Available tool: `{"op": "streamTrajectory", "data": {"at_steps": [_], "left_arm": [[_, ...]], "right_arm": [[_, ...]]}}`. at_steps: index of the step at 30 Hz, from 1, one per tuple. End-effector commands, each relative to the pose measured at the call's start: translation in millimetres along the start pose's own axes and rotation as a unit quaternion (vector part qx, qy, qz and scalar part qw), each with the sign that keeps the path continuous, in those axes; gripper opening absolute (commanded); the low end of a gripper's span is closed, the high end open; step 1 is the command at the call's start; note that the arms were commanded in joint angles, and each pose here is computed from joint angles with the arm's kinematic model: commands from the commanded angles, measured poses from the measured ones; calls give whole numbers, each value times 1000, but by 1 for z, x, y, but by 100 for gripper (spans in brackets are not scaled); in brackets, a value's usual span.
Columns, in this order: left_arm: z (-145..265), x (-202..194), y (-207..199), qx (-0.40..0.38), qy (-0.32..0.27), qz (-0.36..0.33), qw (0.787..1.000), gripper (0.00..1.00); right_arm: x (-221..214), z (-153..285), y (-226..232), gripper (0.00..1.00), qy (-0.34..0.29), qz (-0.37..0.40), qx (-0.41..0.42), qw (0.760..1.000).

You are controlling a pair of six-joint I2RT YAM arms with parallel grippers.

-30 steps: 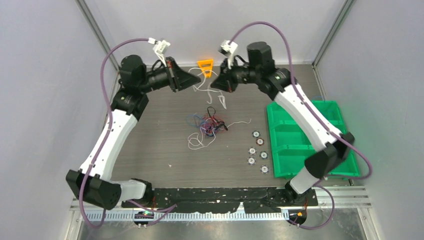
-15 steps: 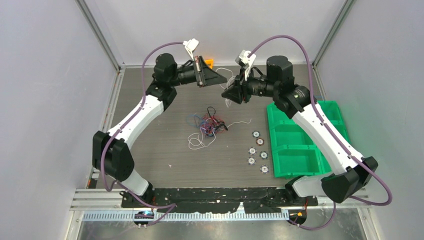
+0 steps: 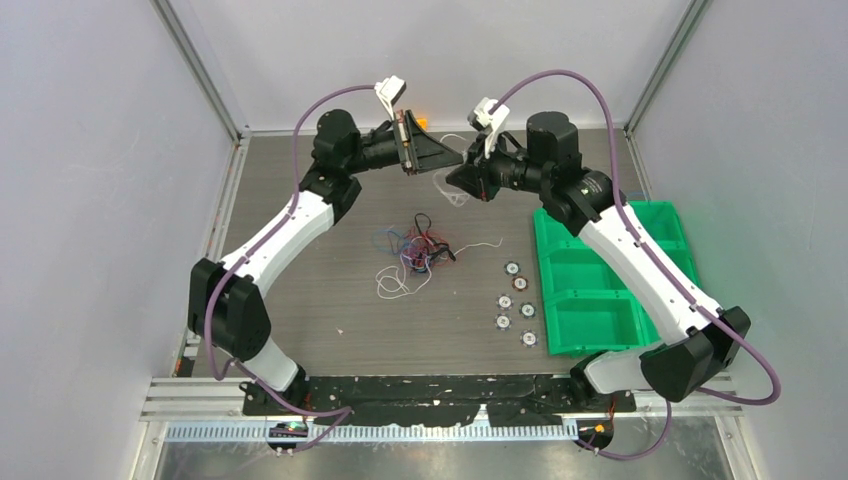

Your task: Untangle the cables

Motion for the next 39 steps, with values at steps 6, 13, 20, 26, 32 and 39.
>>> {"op": "streamTrajectory", "data": {"at_steps": [6, 13, 20, 26, 32, 39], "left_arm": [[23, 14, 15, 79, -24, -60, 995, 45], [45, 1, 40, 157, -1, -132, 979, 71], [53, -6, 40, 146, 19, -165, 975, 80], [65, -11, 49, 147, 42, -196, 969, 87], [89, -11, 62, 169, 50, -202, 963, 88], [127, -42, 94, 260, 134, -247, 924, 89]], "right_arm": [[-12, 66, -44, 5, 8, -10, -75, 997], [-71, 116, -65, 5, 114, 12, -83, 990], [-152, 142, -110, 5, 216, -3, -88, 972], [-204, 136, -152, 5, 270, 27, -65, 960], [-266, 146, -166, 9, 358, 55, -17, 932], [-274, 173, -157, 49, 412, 5, -2, 911]]}}
Point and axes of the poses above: each gripper's point midway between its finger pads, its own z axis back along the fingers, its own y axis along the line the jaws close on, x = y × z, the point moved 4 cm from there along z, back along the fingers, and after that the axes turned 8 degrees about z, right-handed, at the moved point
